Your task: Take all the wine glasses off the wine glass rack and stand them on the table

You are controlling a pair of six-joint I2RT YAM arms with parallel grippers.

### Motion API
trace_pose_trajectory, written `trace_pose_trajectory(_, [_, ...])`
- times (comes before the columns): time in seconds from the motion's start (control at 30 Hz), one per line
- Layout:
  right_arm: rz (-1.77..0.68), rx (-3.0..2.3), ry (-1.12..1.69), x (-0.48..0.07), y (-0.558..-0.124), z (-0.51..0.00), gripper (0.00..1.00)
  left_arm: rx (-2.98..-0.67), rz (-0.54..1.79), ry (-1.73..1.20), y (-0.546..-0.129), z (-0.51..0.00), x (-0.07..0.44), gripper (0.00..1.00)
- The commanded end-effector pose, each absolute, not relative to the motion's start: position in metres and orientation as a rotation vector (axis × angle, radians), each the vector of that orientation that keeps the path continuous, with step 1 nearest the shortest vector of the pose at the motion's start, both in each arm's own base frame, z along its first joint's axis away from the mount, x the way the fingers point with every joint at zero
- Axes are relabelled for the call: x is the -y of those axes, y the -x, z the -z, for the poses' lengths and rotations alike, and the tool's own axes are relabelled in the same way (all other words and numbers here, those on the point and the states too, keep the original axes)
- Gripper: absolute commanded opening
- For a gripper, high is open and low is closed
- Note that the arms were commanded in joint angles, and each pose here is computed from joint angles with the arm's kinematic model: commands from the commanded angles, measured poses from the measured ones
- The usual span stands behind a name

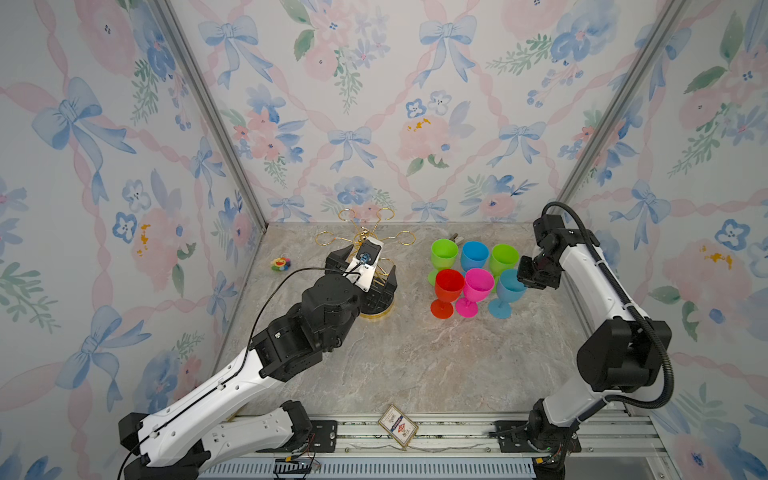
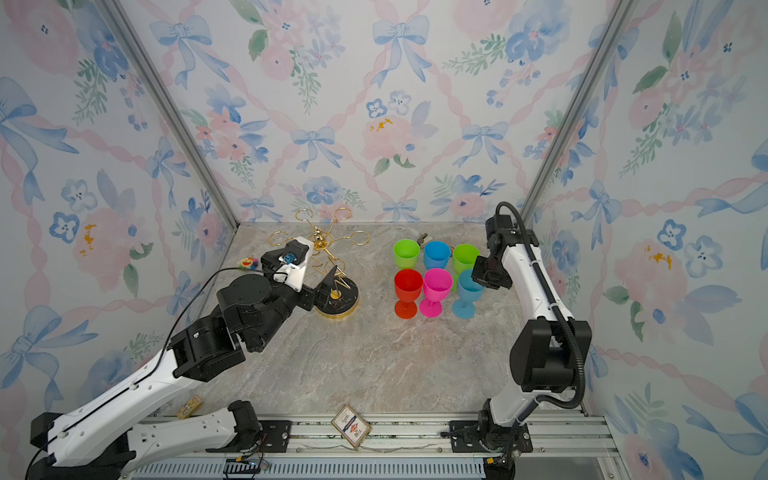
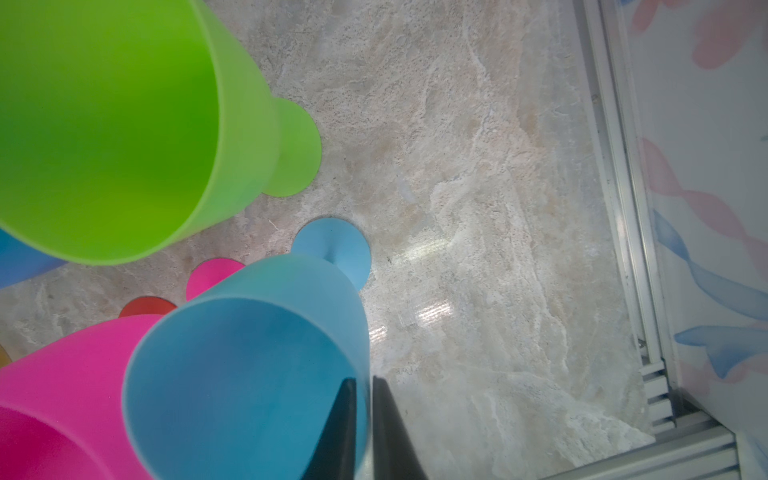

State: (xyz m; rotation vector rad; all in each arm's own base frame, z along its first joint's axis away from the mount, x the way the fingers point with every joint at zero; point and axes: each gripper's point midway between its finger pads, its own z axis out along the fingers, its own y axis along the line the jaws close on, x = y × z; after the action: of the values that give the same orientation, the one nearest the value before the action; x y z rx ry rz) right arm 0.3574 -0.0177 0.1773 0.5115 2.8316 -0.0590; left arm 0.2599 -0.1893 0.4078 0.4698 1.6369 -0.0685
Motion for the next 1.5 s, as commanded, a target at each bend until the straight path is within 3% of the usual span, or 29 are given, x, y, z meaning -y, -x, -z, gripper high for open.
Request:
trace_pose_trajectory(0.0, [0.063,-2.809,-0.486,0.015,-0.362,-0.186,0.15,-1.669,0.122,-0.456,-0.262,-0.401,0.187,0.98])
trace_pose_trajectory(0.27, [0.028,-2.760,-0.467,0.012,-0.361,-0.204,0.32,-1.714,0.136,-0.400,-0.278,-0.399,0.174,0.98])
trace_pose_trajectory(0.57, [0.023,-2.498,-0.335,0.016,-0.359,-0.255,0.83,-1.752,0.162,-0.263,-0.302,-0.398,0.139,0.98])
trace_pose_trajectory(0.7, [0.022,-2.331,-0.300,0.018,-0.354,-0.282,0.98,-1.750,0.145,-0.191,-0.310,-0.404,0.119,0.98])
trace_pose_trajectory(0.97, [-0.001,-2.070,-0.288,0.020,-0.341,-0.309,0.97,-1.762,0.076,-0.073,-0.321,-0.400,0.079,0.98])
trace_pose_trajectory(1.47, [0.047,-1.971,-0.165,0.004,-0.326,-0.272,0.97,-1.768,-0.055,0.160,-0.325,-0.351,-0.011,0.98])
